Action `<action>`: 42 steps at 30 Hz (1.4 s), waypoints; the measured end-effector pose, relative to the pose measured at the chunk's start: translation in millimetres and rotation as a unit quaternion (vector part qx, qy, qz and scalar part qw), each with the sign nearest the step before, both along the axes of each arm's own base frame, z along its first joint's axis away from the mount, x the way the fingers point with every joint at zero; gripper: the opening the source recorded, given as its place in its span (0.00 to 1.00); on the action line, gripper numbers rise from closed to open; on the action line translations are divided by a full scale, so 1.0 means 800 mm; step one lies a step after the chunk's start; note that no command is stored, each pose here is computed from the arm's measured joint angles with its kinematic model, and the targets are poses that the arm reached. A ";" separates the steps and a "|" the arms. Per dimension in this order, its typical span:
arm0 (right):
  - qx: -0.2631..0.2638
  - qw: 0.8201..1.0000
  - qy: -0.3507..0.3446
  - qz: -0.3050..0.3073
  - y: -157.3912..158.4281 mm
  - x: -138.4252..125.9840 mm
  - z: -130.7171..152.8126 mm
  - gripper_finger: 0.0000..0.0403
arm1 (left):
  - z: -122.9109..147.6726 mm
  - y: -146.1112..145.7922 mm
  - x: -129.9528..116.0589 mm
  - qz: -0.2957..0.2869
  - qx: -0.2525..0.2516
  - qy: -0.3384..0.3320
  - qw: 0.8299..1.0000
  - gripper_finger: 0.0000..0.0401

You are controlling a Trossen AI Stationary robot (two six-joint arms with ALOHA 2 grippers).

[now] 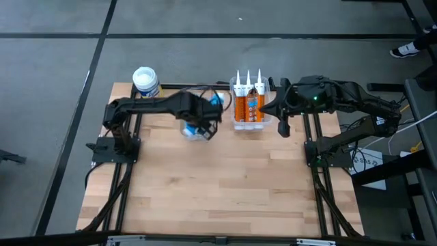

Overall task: Pick & place silicon tubes, Sealant and Lysol wipes
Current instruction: Put the blue sealant into the left transparent bin

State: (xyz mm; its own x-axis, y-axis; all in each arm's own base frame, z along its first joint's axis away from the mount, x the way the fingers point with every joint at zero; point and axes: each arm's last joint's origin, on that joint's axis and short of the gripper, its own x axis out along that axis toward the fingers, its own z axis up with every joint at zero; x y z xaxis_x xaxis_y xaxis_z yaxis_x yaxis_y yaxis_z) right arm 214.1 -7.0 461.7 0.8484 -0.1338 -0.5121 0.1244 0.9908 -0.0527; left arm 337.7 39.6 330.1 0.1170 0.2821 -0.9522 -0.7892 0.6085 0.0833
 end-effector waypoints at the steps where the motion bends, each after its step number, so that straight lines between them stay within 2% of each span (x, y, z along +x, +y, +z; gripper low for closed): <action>1: 0.003 1.000 0.009 -0.002 0.000 -0.001 -0.002 0.03 | 0.000 0.009 0.002 0.007 -0.001 -0.011 1.000 0.54; 8: -0.003 0.998 0.058 -0.039 -0.002 -0.009 -0.012 0.03 | 0.003 0.065 0.004 0.057 -0.001 -0.069 0.996 0.54; 13: -0.014 0.997 0.055 -0.048 -0.003 -0.013 -0.010 0.03 | 0.003 0.090 0.001 0.080 -0.001 -0.083 0.993 0.54; 18: -0.023 0.997 0.053 -0.042 -0.003 -0.016 -0.008 0.03 | -0.009 0.108 -0.002 0.140 -0.015 -0.095 0.985 0.54; 22: -0.024 0.997 0.052 -0.042 -0.003 -0.017 -0.008 0.03 | -0.022 0.109 -0.002 0.185 -0.028 -0.103 0.977 0.54; 27: -0.031 0.997 0.053 -0.039 -0.003 -0.017 -0.008 0.03 | -0.041 0.101 -0.001 0.225 -0.079 -0.099 0.966 0.54; 34: -0.041 0.997 0.056 -0.032 -0.003 -0.017 -0.008 0.03 | -0.073 0.100 -0.004 0.281 -0.099 -0.091 0.950 0.55; 42: -0.044 0.997 0.056 -0.030 -0.003 -0.017 -0.007 0.03 | -0.102 0.116 -0.005 0.314 -0.134 -0.121 0.932 0.55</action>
